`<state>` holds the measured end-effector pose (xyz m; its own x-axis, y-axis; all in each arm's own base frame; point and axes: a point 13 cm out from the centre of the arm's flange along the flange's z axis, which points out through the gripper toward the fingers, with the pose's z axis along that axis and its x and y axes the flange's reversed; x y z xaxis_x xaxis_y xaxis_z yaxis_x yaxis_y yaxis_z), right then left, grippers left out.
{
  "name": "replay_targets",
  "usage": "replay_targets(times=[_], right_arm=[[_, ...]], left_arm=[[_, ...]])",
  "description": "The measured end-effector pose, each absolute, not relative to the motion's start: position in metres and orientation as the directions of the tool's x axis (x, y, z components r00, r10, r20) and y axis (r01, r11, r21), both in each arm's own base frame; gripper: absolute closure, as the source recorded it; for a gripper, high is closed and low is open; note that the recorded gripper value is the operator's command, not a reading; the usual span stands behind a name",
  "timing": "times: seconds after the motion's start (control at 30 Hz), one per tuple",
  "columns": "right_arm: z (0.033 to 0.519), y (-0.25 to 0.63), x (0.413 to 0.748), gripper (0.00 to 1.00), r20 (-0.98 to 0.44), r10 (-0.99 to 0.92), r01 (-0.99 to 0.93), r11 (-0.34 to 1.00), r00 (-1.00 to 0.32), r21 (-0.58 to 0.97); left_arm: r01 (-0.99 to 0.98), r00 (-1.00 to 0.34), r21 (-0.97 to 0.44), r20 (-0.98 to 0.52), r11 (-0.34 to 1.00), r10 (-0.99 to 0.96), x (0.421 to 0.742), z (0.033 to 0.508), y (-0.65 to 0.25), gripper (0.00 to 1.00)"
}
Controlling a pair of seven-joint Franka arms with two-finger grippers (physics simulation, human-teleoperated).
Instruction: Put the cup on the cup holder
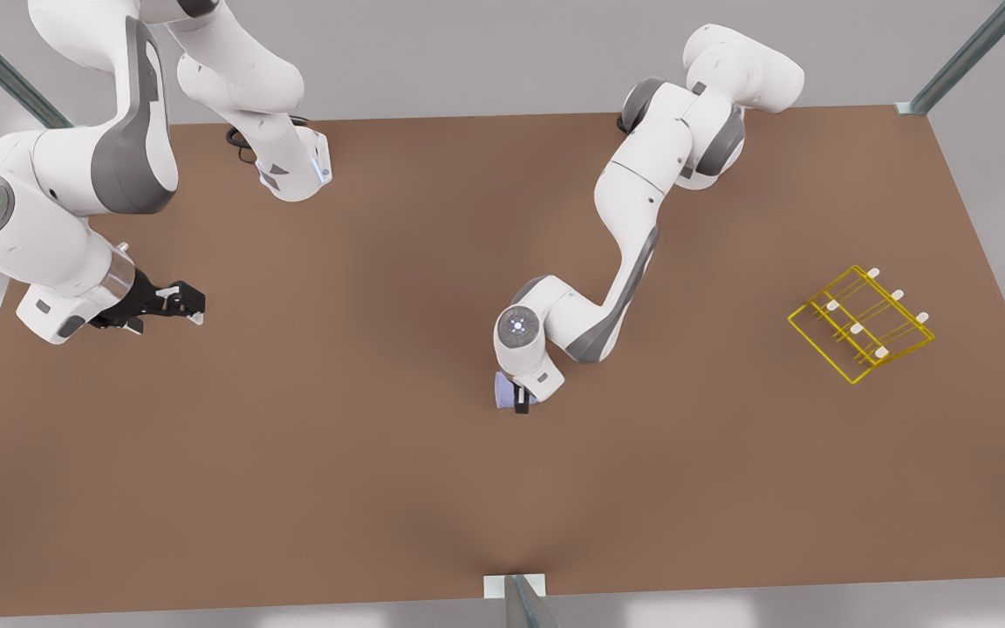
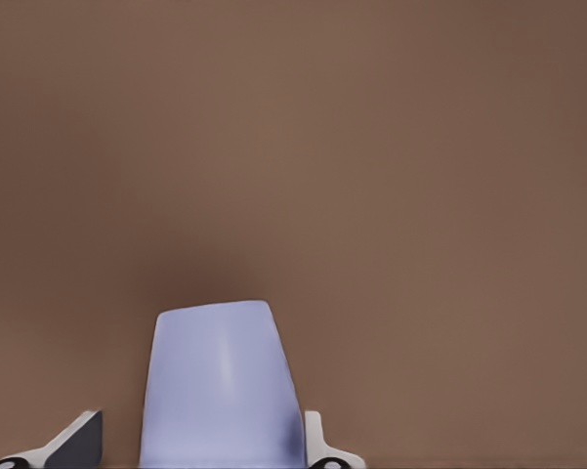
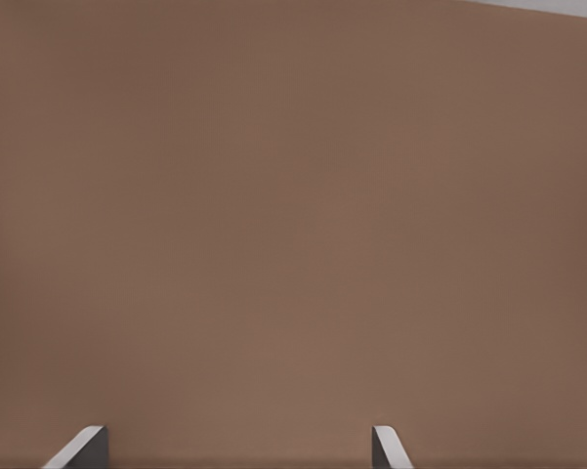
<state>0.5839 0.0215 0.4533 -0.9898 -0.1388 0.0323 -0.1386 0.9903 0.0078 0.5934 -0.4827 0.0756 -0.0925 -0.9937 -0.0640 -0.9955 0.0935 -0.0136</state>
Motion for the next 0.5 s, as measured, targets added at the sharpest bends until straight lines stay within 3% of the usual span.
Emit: replay_targets(times=[0.5], right_arm=[[0.450,0.019,0.583,0.00,0.042,-0.147,-0.146,0.989,-0.988,0.012]], left_arm=[[-0.991,-0.134,-0.020,-0.040,0.135,-0.990,0.595,0.056,-0.487,0.00]])
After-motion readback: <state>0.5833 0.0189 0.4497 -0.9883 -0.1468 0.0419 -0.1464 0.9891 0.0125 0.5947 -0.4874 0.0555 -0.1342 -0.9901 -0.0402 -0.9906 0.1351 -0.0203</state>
